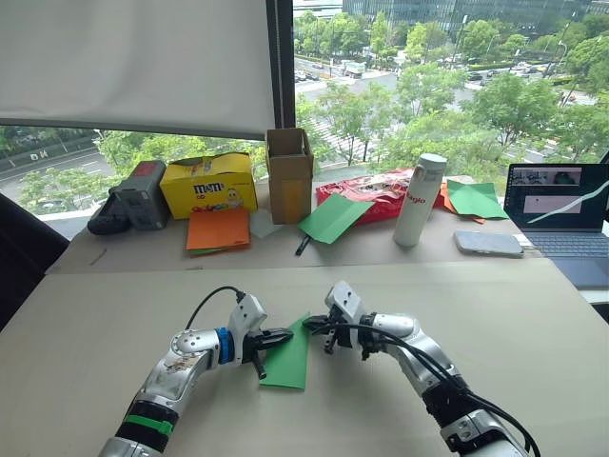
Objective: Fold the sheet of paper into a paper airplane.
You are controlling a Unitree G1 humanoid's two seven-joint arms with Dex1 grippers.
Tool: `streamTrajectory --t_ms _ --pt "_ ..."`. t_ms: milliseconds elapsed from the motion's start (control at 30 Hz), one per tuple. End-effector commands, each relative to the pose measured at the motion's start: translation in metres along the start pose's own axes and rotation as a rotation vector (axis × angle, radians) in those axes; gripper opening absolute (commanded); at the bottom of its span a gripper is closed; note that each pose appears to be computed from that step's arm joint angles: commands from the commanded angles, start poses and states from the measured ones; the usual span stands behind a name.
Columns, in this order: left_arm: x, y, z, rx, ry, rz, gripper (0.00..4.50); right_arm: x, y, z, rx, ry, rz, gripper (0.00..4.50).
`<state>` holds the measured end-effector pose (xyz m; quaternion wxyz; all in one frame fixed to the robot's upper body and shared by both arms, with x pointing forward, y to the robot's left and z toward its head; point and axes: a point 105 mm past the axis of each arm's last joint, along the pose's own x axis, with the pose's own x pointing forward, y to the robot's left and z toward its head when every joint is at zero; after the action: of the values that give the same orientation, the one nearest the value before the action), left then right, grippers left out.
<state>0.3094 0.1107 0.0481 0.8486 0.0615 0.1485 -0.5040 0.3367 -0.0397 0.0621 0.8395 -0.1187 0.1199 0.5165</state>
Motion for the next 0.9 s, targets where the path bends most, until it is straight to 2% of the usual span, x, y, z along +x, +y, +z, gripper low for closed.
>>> streamTrajectory --t_ms 33,233,400,900 --pt "-0.003 0.0 -0.02 -0.029 0.072 0.013 0.04 0.0 -0.006 -0.003 -0.009 0.014 -0.032 0.0" --pt "-0.003 0.0 -0.02 -0.03 0.072 0.011 0.04 0.001 -0.002 -0.008 -0.018 0.028 -0.009 0.0" --pt "-0.003 -0.001 -0.02 -0.029 0.074 0.007 0.04 -0.002 0.021 -0.02 -0.031 0.038 0.09 0.0" --pt "-0.002 0.004 -0.021 -0.041 0.078 0.011 0.04 -0.013 0.072 -0.032 0.007 0.032 0.232 0.0"
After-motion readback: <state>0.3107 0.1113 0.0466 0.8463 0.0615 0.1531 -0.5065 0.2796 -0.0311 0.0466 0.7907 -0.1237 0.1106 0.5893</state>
